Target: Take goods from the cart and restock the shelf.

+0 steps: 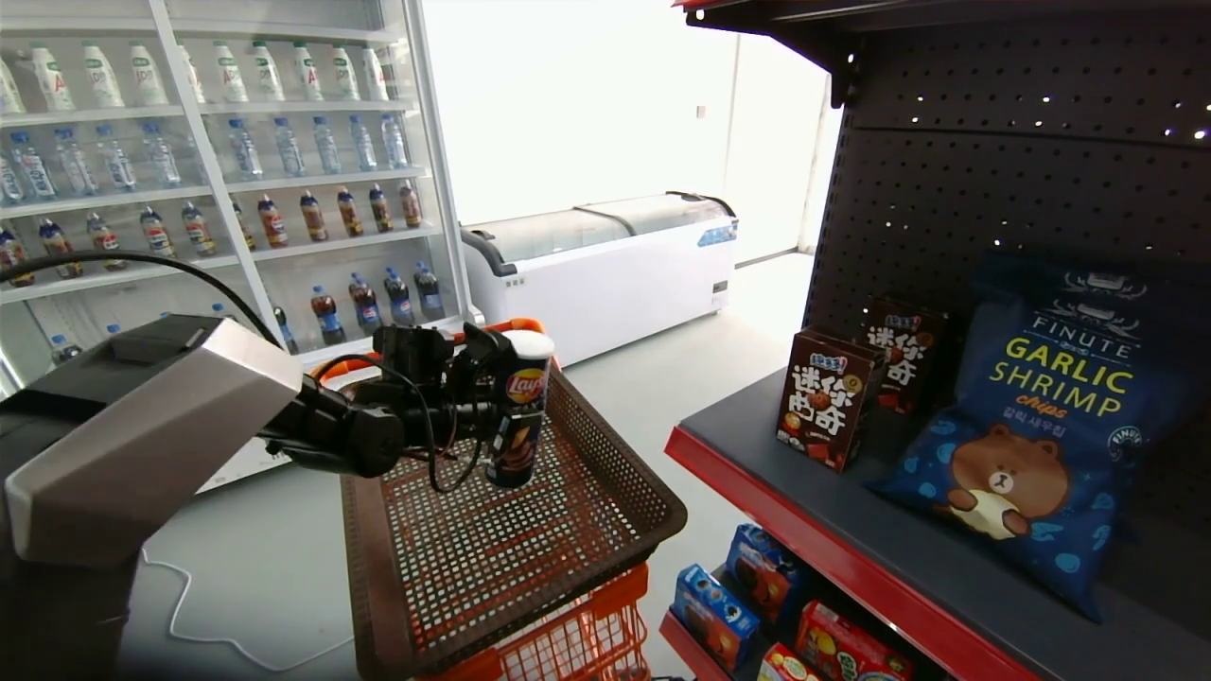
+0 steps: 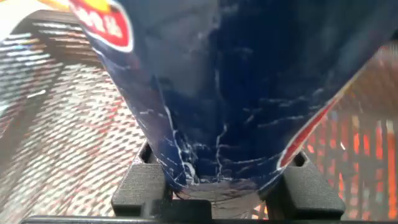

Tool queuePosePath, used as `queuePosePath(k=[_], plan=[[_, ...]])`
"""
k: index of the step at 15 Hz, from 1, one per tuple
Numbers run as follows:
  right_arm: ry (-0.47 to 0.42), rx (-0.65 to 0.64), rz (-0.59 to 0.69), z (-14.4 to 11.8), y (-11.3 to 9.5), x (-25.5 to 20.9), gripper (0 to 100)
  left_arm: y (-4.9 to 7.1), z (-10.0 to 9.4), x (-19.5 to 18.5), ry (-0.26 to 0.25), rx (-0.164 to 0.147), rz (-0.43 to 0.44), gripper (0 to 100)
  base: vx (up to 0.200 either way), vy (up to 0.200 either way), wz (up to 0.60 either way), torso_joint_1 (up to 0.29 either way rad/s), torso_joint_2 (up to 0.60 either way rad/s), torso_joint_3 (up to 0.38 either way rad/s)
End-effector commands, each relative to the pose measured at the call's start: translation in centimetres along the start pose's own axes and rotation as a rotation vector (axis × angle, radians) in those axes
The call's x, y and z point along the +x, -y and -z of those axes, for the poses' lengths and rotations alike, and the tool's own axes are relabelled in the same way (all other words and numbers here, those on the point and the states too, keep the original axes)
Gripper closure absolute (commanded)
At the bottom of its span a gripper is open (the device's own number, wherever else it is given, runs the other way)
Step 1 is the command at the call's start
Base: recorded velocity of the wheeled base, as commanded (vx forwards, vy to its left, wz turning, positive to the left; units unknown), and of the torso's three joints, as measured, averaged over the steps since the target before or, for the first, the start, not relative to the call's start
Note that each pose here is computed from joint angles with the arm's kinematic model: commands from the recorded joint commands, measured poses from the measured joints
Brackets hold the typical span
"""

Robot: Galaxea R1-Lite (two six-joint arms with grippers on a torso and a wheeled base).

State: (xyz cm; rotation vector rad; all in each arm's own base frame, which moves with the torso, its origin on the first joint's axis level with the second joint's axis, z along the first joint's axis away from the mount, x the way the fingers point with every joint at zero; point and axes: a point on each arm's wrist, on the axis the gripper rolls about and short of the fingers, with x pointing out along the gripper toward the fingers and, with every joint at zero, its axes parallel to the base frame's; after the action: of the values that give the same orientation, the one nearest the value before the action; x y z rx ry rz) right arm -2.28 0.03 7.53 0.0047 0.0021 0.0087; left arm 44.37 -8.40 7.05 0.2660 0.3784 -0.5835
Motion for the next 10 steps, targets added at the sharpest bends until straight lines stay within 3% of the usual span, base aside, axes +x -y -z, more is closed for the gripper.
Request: queuePosePath(k=[1,2,3,4,5,6,10], plan=[[0.001,0.000,0.000,0.0,0.0,0.0,0,2.1,-6.8,-4.6,0.098,-0.037,-0.090,100,0.000,0.000,0.00,0.000,0.00,0.000],[0.001,0.000,0.000,0.0,0.0,0.0,0,3.2,-8.2,-6.3,0.093,-0.048,-0.065,100,0.000,0.000,0.00,0.000,0.00,0.000],[0.001,0.000,0.000,0.0,0.0,0.0,0,3.2,-8.3,-6.4,0.094,-0.047,-0.062,100,0.000,0.000,0.00,0.000,0.00,0.000],[0.001,0.000,0.000,0.0,0.0,0.0,0,5.3,-10.7,-9.5,0.097,-0.062,-0.013,100,0.000,0.000,0.00,0.000,0.00,0.000],[0.001,0.000,0.000,0.0,0.0,0.0,0,5.3,-10.7,-9.5,0.097,-0.062,-0.013,100,0.000,0.000,0.00,0.000,0.00,0.000],[0.001,0.000,0.000,0.0,0.0,0.0,0,6.3,-12.2,-12.6,0.133,-0.049,-0.014,100,0.000,0.000,0.00,0.000,0.00,0.000],[0.001,0.000,0.000,0.0,0.0,0.0,0,7.9,-12.1,-20.0,0.149,-0.045,-0.014,100,0.000,0.000,0.00,0.000,0.00,0.000]])
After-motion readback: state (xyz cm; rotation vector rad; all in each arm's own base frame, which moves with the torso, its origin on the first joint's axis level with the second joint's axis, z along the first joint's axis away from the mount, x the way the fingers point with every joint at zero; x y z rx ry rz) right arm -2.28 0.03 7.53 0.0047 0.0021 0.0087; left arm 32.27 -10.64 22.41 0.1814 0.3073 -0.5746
